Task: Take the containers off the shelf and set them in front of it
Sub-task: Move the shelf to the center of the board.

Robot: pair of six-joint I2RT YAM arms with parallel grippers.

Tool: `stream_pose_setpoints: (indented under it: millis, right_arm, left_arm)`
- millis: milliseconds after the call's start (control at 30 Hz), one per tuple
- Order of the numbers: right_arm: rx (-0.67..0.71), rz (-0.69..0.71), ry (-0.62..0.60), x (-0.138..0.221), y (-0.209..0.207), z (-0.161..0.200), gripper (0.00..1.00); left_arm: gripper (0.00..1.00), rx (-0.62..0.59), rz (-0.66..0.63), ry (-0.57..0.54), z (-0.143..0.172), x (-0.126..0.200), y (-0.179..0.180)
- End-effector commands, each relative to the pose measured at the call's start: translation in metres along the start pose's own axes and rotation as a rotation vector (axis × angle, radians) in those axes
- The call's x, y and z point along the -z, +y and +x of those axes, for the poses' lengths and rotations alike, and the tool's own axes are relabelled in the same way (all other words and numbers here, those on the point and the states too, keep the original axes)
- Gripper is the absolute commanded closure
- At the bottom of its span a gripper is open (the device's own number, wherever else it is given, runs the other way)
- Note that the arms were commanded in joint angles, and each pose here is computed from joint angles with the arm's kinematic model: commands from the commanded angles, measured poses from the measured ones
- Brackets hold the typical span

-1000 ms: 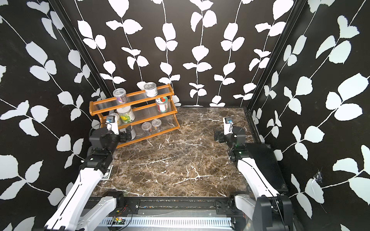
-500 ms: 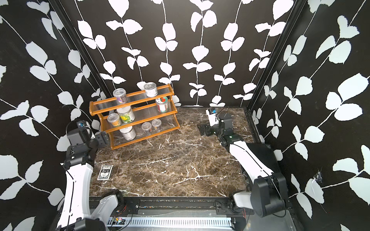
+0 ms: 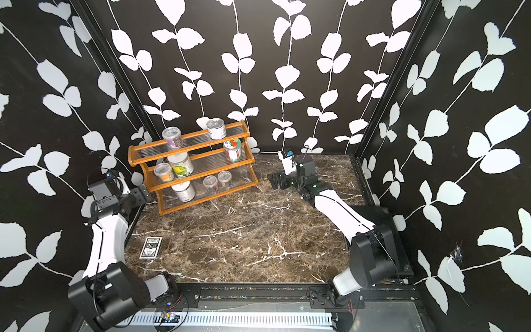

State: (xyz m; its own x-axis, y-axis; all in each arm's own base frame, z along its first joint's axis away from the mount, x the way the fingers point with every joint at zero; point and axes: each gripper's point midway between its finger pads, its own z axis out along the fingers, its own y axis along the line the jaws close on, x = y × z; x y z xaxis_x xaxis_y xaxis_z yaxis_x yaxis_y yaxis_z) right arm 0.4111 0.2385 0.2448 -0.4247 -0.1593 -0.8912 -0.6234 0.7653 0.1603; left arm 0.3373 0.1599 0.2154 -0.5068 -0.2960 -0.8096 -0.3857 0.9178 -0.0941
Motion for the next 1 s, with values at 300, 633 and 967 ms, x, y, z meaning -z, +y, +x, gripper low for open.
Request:
stream_pose_setpoints:
  millis: [300, 633, 967]
  right_arm:
    - [-0.009, -0.021, -0.077, -0.042, 0.005, -0.035, 0.01]
    - [-0.01, -0.035, -0.073, -0.077, 0.006, -0.041, 0.0]
    - [-0.022, -0.039, -0.058, -0.109, 0.007, -0.045, 0.0]
  left_arm:
    - [0.22, -0.075, 0.118, -0.085, -0.034, -0.028, -0.015]
    - [0.31, -0.12, 0.113, -0.053, -0.034, -0.037, -0.015]
    - [0.41, -0.166, 0.125, 0.003, -0.011, -0.048, -0.017]
